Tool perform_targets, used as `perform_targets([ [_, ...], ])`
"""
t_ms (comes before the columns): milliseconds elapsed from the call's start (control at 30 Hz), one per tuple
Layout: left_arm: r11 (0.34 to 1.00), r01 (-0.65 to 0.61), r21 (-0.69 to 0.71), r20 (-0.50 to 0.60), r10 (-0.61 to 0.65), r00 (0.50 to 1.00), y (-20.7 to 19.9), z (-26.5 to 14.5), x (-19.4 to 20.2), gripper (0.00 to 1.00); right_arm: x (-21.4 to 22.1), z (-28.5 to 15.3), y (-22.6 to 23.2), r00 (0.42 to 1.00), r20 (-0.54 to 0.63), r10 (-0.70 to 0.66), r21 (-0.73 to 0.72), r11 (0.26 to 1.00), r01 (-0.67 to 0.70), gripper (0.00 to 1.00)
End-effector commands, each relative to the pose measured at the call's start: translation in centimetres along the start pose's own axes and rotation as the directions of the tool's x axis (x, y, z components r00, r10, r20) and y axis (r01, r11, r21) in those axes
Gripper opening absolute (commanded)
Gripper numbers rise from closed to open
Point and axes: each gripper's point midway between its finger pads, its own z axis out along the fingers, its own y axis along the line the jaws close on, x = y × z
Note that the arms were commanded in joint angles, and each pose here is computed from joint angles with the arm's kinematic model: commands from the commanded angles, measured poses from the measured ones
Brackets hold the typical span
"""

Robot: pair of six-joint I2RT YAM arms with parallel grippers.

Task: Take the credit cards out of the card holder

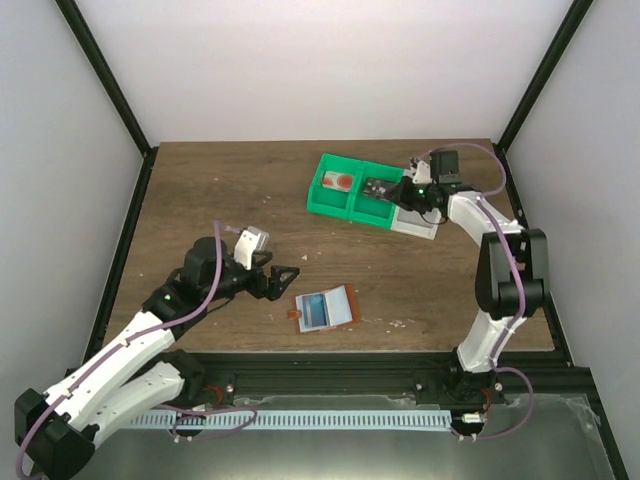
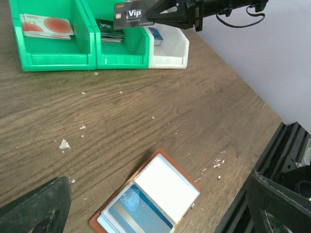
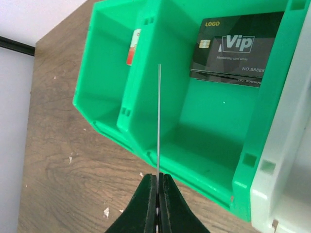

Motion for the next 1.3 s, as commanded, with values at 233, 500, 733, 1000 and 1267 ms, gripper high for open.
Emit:
perform_targets([
  [233,0.999,-0.03,-0.029,0.018,0.03,0.999,0.4,-0.2,-0.4,1.0,-2.9,4.1,-1.1,0.995,-0.073,0.061,-0.012,0.998,-0.062,0.01],
  [500,0.999,-0.031,-0.039,0.029,0.032,0.999,0.5,-0.4,-0.5,1.0,-4.4,5.8,-1.6,0.993,-0.092,0.071,0.001,0.997,-0.071,0.02],
  [733,0.999,-0.03,-0.035,0.029,0.031,0.999,0.4,-0.5,-0.5,1.0,-5.3,6.7,-2.2,0.992,-0.098,0.084,0.026,0.996,-0.082,0.06],
  [1000,0.999,-0.038,-0.028,0.045,0.04,0.998,0.2,-0.8,-0.8,1.0,-5.5,7.6,-3.0,0.989,-0.097,0.109,0.049,0.993,-0.104,0.05],
  [1267,0.999,-0.041,-0.026,0.047,0.042,0.998,0.1,-0.9,-0.8,1.0,-6.1,7.7,-3.4,0.992,-0.074,0.104,0.071,0.993,-0.099,0.01],
])
